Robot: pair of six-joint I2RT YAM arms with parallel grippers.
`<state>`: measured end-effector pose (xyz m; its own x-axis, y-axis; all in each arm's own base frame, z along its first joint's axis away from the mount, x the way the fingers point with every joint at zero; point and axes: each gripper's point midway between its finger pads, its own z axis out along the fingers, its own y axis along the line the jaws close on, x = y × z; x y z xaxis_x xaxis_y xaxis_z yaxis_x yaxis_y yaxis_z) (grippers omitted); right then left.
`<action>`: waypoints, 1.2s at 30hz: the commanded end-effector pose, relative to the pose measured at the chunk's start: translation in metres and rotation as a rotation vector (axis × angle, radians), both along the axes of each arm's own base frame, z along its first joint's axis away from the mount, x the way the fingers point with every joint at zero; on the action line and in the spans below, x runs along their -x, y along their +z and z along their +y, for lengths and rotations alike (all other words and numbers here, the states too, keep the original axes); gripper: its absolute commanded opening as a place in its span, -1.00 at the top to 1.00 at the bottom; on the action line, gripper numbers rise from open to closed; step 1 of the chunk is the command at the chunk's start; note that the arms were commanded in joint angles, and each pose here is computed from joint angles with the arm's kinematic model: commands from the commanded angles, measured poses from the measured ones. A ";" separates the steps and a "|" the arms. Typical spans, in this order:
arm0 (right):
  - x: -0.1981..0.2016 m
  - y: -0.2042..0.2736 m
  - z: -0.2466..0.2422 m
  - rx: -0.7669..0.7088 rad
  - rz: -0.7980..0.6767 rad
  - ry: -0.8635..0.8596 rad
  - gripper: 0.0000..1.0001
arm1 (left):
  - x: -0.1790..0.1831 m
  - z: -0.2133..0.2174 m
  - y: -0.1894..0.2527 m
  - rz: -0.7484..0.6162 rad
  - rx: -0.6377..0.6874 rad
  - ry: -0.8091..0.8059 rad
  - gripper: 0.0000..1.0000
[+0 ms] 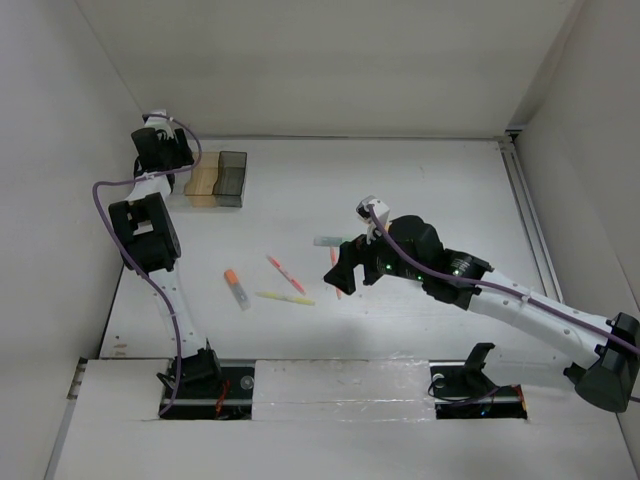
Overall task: Sort the stationery into containers
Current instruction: Place the stationery in the storage box.
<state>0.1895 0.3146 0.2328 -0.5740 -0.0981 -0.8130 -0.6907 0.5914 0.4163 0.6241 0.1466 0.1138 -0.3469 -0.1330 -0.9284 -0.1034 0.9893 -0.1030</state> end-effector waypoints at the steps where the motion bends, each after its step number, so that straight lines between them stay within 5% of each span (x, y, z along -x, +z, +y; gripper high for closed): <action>1: -0.006 0.031 0.009 -0.074 -0.077 0.006 -1.00 | -0.019 0.004 0.059 -0.161 -0.032 -0.013 1.00; 17: -0.001 0.030 0.006 -0.080 -0.067 0.011 -1.00 | -0.016 0.006 0.042 -0.128 -0.044 -0.008 0.79; 21: -0.001 0.033 0.005 -0.087 -0.072 0.011 -1.00 | -0.014 0.001 0.041 -0.125 -0.056 -0.012 0.52; 25: -0.001 0.032 0.003 -0.086 -0.076 0.003 -1.00 | -0.016 -0.003 0.041 -0.124 -0.058 -0.012 0.46; 29: -0.001 0.032 0.003 -0.086 -0.076 0.003 -1.00 | -0.014 -0.004 0.036 -0.116 -0.055 -0.012 0.06; 36: 0.001 0.031 0.001 -0.091 -0.068 0.000 -1.00 | -0.011 -0.002 0.036 -0.114 -0.067 -0.005 -0.09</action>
<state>0.1873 0.3117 0.2425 -0.5600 -0.0793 -0.8247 -0.6977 0.5819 0.4179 0.6266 0.1416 0.1064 -0.3565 -0.1137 -0.9274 -0.1018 0.9914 -0.0824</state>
